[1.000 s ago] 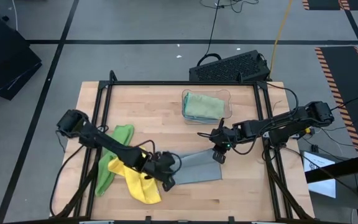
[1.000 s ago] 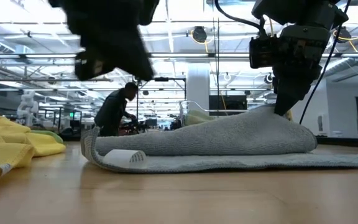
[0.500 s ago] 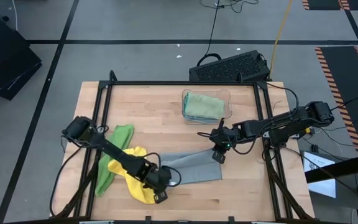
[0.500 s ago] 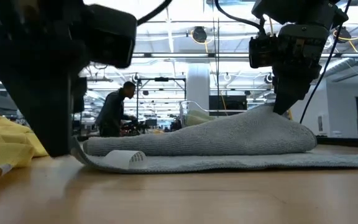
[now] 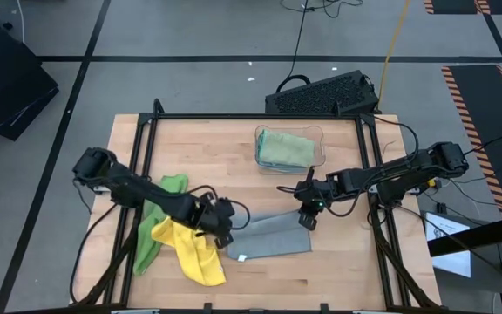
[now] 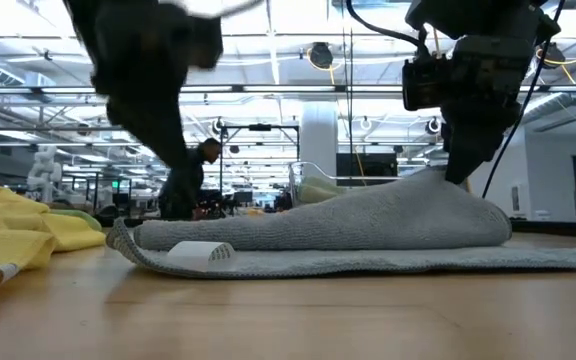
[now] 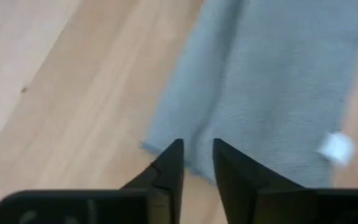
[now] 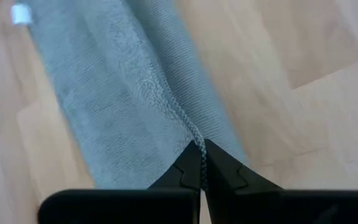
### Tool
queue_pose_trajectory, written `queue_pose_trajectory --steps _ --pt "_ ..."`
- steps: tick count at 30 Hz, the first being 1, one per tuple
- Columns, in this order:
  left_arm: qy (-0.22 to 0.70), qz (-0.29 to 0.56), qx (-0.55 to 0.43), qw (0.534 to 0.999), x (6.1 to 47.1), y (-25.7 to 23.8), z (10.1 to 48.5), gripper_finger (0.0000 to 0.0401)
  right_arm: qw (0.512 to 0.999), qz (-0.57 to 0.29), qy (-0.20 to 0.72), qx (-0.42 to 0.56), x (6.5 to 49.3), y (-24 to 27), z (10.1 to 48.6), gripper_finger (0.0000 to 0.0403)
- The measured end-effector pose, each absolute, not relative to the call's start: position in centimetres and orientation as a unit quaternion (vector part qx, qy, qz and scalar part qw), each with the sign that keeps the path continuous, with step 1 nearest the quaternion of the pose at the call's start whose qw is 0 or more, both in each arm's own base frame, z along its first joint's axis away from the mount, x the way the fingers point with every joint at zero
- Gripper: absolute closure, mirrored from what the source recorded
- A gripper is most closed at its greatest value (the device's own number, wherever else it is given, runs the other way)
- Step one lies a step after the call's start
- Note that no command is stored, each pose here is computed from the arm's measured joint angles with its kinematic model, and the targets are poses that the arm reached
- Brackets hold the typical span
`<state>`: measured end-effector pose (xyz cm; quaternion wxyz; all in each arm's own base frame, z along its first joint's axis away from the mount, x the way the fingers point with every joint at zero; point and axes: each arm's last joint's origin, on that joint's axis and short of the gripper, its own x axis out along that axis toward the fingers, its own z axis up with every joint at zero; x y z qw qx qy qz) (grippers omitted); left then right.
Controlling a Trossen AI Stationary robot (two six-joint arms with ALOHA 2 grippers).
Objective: Fold microfiber towels
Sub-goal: Fold the gray towel
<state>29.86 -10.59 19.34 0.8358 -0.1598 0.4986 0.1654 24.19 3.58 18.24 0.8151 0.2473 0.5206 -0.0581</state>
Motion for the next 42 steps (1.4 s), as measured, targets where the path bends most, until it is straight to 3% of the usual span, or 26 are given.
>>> queue_pose_trajectory --steps 3,7,21,29,37,42 --pt "0.511 0.135 -0.195 0.826 29.9 -9.3 17.6 0.0286 0.815 -0.045 0.525 0.242 24.1 4.1 18.2 0.0403" --pt "0.528 0.110 -0.255 0.803 29.2 -8.6 15.6 0.0279 0.812 -0.024 0.533 0.239 23.9 4.9 18.2 0.0403" --pt "0.469 0.118 -0.318 0.816 30.0 -9.5 15.6 0.0359 0.810 0.055 0.550 0.196 23.3 7.1 18.2 0.0403" --pt "0.456 0.109 -0.348 0.812 30.1 -10.3 15.8 0.0375 0.810 0.092 0.554 0.170 23.1 7.8 18.2 0.0399" --pt "0.434 0.013 -0.407 0.804 30.9 -11.8 16.9 0.0374 0.799 0.160 0.555 0.168 22.9 8.6 18.4 0.0344" --pt "0.420 0.015 -0.409 0.810 30.9 -12.2 17.0 0.0380 0.797 0.160 0.559 0.165 22.8 8.9 18.4 0.0304"
